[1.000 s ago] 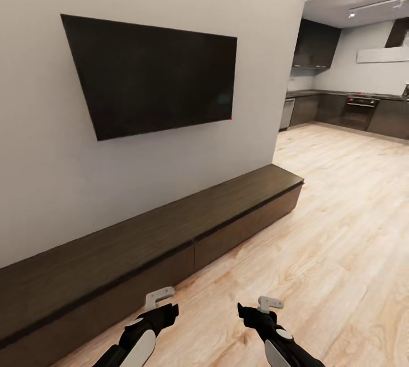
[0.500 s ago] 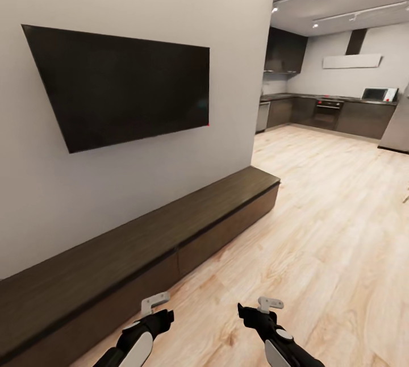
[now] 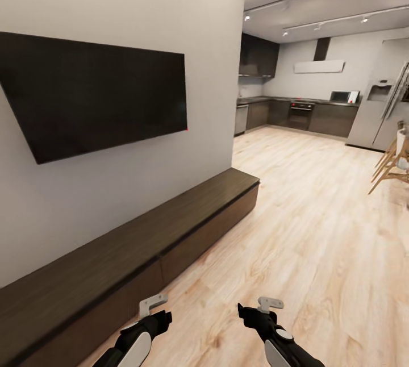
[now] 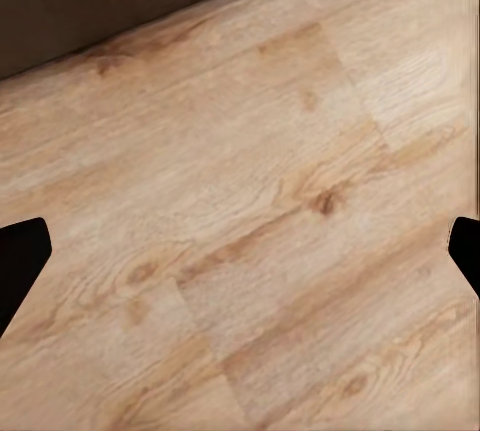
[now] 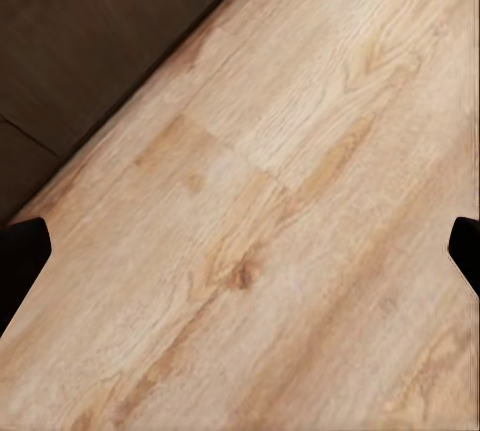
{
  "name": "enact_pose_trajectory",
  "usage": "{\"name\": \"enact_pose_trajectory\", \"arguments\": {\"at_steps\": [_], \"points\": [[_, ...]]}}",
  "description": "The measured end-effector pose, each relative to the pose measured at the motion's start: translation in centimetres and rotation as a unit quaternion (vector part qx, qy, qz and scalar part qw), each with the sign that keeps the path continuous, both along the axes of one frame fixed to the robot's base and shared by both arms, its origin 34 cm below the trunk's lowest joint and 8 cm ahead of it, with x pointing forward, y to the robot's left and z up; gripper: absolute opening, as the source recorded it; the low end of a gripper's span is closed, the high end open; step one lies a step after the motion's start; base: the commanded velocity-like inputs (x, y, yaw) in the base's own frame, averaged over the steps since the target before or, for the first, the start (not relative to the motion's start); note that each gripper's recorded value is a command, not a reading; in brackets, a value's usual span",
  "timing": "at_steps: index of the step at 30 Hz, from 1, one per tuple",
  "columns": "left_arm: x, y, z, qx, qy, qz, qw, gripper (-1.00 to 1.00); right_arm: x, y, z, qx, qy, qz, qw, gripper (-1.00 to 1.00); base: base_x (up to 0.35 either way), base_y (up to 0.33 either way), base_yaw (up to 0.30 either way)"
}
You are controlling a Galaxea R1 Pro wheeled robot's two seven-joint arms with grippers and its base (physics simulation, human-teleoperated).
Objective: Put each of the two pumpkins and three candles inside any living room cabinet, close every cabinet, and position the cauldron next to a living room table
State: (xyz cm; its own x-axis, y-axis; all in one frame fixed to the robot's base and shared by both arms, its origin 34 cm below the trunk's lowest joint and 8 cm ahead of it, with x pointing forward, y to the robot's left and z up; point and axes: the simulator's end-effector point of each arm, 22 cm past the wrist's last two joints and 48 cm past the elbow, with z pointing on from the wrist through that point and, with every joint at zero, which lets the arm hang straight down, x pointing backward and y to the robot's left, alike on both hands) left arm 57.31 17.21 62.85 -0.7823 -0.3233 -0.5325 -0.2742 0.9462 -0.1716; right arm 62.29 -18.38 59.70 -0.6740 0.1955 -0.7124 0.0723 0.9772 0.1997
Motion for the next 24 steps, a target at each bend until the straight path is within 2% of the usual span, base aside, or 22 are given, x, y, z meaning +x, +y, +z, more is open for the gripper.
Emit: {"name": "enact_pose_trajectory", "arguments": {"at_steps": [8,16,24], "points": [[0.2,0.1,0.5,0.003,-0.007,-0.001,1.0000,1.00,0.2,0.1,0.5,0.001,-0.005,0.000,1.0000,1.00,0.040,0.000,-0.224],[0.3,0.1,0.7,0.006,-0.009,-0.002,0.9999,1.00,0.3,0.3,0.7,0.002,-0.007,0.000,1.0000,1.00,0.304,0.000,-0.056],[0.4,0.1,1.0,0.007,-0.013,-0.003,0.9999,1.00,0.4,0.3,1.1,0.002,-0.010,0.000,0.9999,1.00,0.338,0.000,-0.185]]}}
